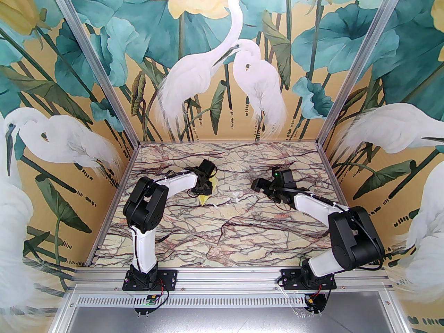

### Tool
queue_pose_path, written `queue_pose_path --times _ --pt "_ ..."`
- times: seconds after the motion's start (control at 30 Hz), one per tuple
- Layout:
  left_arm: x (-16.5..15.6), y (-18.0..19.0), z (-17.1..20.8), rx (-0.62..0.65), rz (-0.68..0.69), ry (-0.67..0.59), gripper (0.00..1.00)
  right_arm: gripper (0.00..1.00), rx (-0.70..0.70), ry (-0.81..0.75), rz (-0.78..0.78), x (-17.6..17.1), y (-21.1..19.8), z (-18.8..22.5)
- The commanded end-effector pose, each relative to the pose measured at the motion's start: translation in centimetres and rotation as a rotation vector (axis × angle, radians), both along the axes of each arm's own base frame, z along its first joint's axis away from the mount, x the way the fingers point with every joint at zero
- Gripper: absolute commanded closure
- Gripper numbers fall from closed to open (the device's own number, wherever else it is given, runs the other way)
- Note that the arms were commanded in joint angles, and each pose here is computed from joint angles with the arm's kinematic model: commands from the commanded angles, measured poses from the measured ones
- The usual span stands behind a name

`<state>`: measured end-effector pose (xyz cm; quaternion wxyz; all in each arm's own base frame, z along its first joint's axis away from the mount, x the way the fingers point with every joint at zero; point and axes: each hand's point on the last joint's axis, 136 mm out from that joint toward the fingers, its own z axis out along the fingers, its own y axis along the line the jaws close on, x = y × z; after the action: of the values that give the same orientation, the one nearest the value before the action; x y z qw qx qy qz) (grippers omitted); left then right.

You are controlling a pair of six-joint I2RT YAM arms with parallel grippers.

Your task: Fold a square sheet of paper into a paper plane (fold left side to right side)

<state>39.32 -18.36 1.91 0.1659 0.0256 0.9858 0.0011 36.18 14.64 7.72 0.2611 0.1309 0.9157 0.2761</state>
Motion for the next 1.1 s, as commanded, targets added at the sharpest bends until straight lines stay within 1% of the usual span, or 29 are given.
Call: queue_pose_path --times 0.0,0.1,0.2,0.3,0.47,0.57,0.63,0.7,0.73,0.83,0.87,0.97,1.03,1.07 --pt "-1.1 0.6 -1.8 0.015 0.001 0.063 0.61 0.01 0.003 -0.010 -0.020 0.1 -0.1 0.5" --pt "-1.3 0.6 -1.9 0.012 0.000 0.070 0.61 0.01 0.001 -0.010 -0.019 0.0 -0.2 0.5" --pt "-1.3 0.5 -1.7 0.005 0.001 0.065 0.47 0.01 0.001 -0.014 -0.019 0.0 -0.2 0.6" --pt "-1.2 0.5 -1.4 0.002 0.001 0.060 0.40 0.01 -0.003 -0.020 -0.020 0.0 -0.2 0.9" --pt "-0.9 0.1 0.2 -0.028 0.006 0.035 0.39 0.01 -0.009 -0.030 -0.024 -0.1 -0.4 1.4" --pt "-0.6 -0.1 2.5 -0.050 0.015 0.005 0.36 0.01 -0.019 -0.042 -0.026 -0.1 -0.6 2.0" --pt "-0.5 -0.4 4.8 -0.081 0.015 -0.026 0.26 0.01 -0.042 -0.054 -0.035 -0.1 -1.1 2.6" --pt "-0.5 -0.5 7.3 -0.113 0.019 -0.063 0.23 0.01 -0.064 -0.071 -0.041 -0.2 -1.5 3.4" --pt "-0.6 -0.5 8.7 -0.128 0.020 -0.088 0.19 0.01 -0.075 -0.087 -0.046 -0.2 -1.8 4.0" --pt "-1.1 0.1 12.5 -0.156 0.040 -0.156 0.02 0.01 -0.135 -0.132 -0.074 -0.5 -3.2 5.8" --pt "-1.3 0.5 13.5 -0.158 0.054 -0.182 0.01 0.01 -0.166 -0.150 -0.091 -0.7 -3.9 6.5" --pt "-2.0 2.2 16.4 -0.189 0.115 -0.270 0.01 0.01 -0.286 -0.235 -0.159 -1.5 -6.6 9.1" --pt "-2.3 4.8 18.0 -0.142 0.196 -0.373 0.00 0.01 -0.379 -0.301 -0.223 -2.3 -8.8 10.8" --pt "-2.5 6.1 18.6 -0.118 0.241 -0.418 0.00 0.01 -0.411 -0.336 -0.232 -2.5 -9.5 11.5"
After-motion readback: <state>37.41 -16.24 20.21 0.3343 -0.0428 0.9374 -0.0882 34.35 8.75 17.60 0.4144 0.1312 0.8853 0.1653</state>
